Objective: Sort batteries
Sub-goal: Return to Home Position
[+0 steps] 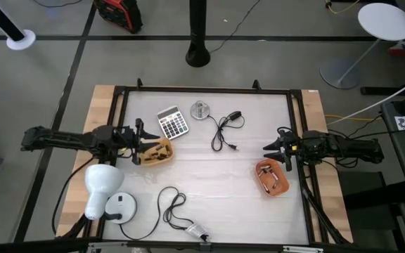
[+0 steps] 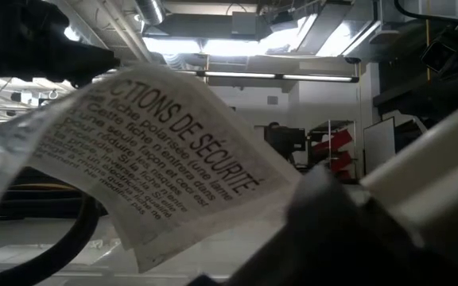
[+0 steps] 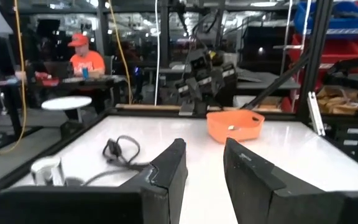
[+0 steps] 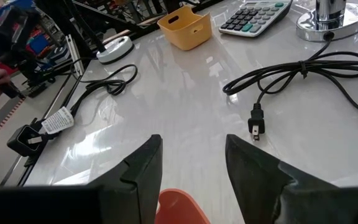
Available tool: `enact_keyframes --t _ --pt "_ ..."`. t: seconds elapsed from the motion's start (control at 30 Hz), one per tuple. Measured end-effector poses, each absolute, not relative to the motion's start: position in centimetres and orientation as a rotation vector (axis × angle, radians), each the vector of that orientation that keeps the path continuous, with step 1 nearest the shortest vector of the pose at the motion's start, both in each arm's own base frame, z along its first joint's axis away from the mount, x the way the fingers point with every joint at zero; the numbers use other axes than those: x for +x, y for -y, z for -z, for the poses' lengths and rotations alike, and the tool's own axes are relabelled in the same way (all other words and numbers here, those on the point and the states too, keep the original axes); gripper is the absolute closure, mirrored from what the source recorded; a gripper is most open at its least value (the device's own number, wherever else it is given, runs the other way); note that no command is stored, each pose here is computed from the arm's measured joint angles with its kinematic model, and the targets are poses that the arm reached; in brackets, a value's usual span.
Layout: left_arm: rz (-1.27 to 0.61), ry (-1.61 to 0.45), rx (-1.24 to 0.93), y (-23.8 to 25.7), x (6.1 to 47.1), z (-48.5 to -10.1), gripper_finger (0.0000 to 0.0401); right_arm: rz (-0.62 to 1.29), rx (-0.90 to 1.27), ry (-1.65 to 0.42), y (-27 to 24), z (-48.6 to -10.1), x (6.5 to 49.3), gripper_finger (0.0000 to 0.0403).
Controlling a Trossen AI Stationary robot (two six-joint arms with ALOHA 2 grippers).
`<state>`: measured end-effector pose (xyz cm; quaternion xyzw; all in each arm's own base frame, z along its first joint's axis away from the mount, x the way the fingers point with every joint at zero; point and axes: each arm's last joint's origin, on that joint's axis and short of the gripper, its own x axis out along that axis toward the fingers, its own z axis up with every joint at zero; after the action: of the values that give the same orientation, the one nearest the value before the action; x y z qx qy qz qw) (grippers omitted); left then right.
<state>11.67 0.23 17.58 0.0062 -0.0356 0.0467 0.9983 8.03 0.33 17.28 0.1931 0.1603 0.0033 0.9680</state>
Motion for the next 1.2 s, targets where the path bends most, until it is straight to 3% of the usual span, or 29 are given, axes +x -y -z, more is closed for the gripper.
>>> enact_keyframes --t 1.2 --pt "-0.259 0.047 -0.051 -1.2 9.6 -17.0 0.0303 -0.007 0.390 -0.324 -0.3 -17.3 8.0 0.0233"
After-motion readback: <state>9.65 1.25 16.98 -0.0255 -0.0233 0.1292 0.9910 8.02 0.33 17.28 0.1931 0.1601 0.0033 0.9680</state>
